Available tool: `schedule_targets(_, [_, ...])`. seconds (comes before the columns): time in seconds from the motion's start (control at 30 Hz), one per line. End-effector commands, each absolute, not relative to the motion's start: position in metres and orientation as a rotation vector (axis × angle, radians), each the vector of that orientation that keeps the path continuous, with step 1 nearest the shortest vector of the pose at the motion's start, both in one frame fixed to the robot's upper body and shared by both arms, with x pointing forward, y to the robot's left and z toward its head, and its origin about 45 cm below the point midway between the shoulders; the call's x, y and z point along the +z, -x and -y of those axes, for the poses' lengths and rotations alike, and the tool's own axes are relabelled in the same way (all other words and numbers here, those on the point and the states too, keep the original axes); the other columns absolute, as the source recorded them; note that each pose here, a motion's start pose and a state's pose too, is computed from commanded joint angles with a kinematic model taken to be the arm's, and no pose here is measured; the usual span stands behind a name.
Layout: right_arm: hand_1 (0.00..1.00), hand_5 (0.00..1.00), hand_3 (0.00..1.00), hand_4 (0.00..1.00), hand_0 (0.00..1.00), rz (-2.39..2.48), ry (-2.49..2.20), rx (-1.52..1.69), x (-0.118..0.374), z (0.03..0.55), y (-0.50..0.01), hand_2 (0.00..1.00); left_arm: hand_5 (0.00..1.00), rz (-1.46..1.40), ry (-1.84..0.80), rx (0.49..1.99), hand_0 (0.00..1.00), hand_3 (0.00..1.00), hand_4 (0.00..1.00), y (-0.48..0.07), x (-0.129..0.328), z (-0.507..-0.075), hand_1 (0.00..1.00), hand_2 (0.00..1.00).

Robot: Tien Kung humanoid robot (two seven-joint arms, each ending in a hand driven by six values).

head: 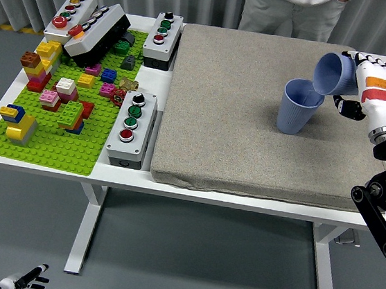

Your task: Pick cup pour cup place

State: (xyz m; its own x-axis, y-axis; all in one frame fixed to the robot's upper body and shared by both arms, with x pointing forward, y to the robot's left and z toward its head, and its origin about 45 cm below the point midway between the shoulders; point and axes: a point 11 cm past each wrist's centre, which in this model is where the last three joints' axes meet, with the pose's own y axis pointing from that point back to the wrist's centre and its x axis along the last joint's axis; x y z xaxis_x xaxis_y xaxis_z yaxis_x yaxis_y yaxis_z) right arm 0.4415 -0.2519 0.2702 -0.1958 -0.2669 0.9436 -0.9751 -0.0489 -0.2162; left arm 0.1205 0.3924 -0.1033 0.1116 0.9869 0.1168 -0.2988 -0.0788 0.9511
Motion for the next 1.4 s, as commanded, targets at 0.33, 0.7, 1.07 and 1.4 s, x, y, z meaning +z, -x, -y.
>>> schedule_targets(0.33, [0.592,0.002,0.555,0.616,0.778,1.503,-1.35,1.301,0.2668,0.2525,-0.4403,0.497,0.981,-0.848,-1.112,1.318,0.863,0.757,0.633,-0.1214,-0.1028,-0.3932,0.832,0.844])
schedule_targets(0.7, [0.592,0.002,0.554,0.616,0.78,1.5,-1.35,1.293,0.2625,0.2529,-0.4393,0.498,0.982,-0.85,-1.114,1.318,0.863,0.757,0.633,-0.12,-0.103,-0.3938,0.831,0.845])
schedule_targets(1.07, [0.592,0.002,0.553,0.613,0.78,1.482,-1.343,1.303,0.2611,0.2515,-0.4387,0.498,0.983,-0.852,-1.119,1.317,0.863,0.757,0.634,-0.1175,-0.1034,-0.3948,0.832,0.844])
schedule_targets(1.4, [0.588,0.002,0.554,0.611,0.779,1.469,-1.318,1.321,0.263,0.2523,-0.4383,0.502,0.985,-0.851,-1.118,1.318,0.863,0.757,0.634,-0.118,-0.1032,-0.3949,0.832,0.843])
